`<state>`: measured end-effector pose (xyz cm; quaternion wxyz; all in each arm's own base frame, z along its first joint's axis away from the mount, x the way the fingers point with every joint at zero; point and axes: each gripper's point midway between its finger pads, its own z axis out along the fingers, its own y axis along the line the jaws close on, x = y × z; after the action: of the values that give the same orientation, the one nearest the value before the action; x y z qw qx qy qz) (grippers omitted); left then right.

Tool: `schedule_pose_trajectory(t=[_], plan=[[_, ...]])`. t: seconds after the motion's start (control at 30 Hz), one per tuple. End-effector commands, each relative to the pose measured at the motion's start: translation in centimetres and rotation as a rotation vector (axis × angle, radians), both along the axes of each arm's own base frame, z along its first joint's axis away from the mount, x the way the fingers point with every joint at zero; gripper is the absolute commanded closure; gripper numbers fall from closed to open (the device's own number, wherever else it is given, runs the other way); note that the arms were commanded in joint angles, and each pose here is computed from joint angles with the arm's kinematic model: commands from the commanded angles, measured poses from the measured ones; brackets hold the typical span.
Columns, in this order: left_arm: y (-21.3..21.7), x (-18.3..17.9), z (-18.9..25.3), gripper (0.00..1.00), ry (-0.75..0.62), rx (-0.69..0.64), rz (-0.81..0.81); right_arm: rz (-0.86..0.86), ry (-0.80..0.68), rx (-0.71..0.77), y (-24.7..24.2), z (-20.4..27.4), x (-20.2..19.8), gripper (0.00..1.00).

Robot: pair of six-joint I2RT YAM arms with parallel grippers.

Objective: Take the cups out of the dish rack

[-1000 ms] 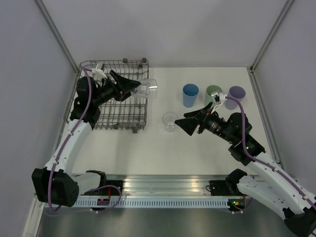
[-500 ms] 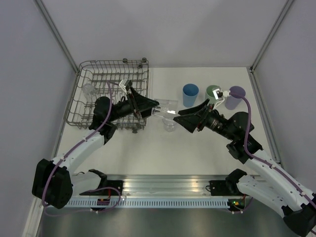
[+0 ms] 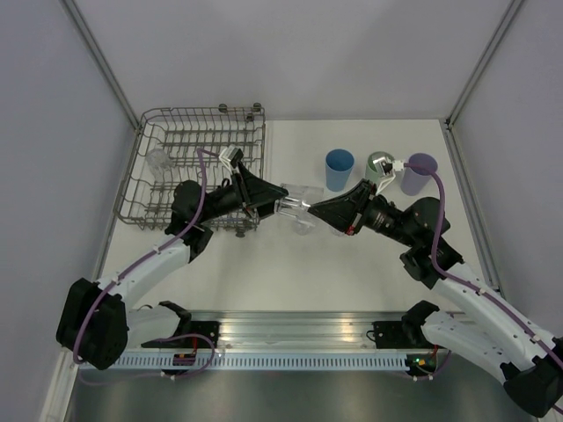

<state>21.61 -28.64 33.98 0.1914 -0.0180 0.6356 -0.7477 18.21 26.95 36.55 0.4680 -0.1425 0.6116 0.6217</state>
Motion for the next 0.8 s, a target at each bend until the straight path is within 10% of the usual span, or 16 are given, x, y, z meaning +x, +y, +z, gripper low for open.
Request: schedule_pose_trajectory(t=[0.0, 0.17, 0.2, 0.27, 0.77], plan=[[0.1, -0.5, 1.7, 0.98, -0.035, -0.063, -0.017, 0.002, -0.059, -0.003, -0.3, 0.6, -0.4, 0.91], [-0.1, -0.2, 2.0, 0.88, -0.059, -0.047, -0.016, -0.024, -0.059, -0.049, -0.6, 0.4, -0.3, 0.99], [-0.1, -0.2, 2.0, 0.4, -0.089, -0.037, -0.007, -0.032, -0.063, -0.061, -0.7, 0.3, -0.2, 0.99], [-0.1, 0.1, 1.7, 0.01, -0.105, 0.003, 0.02, -0.066, -0.072, -0.098, -1.1, 0.1, 0.1, 1.0], [6.8, 3.6, -2.3, 0.0, -0.228, 0.61, 0.501, -0.599, 0.05, -0.769, -11.5, -6.9, 5.5, 1.0]])
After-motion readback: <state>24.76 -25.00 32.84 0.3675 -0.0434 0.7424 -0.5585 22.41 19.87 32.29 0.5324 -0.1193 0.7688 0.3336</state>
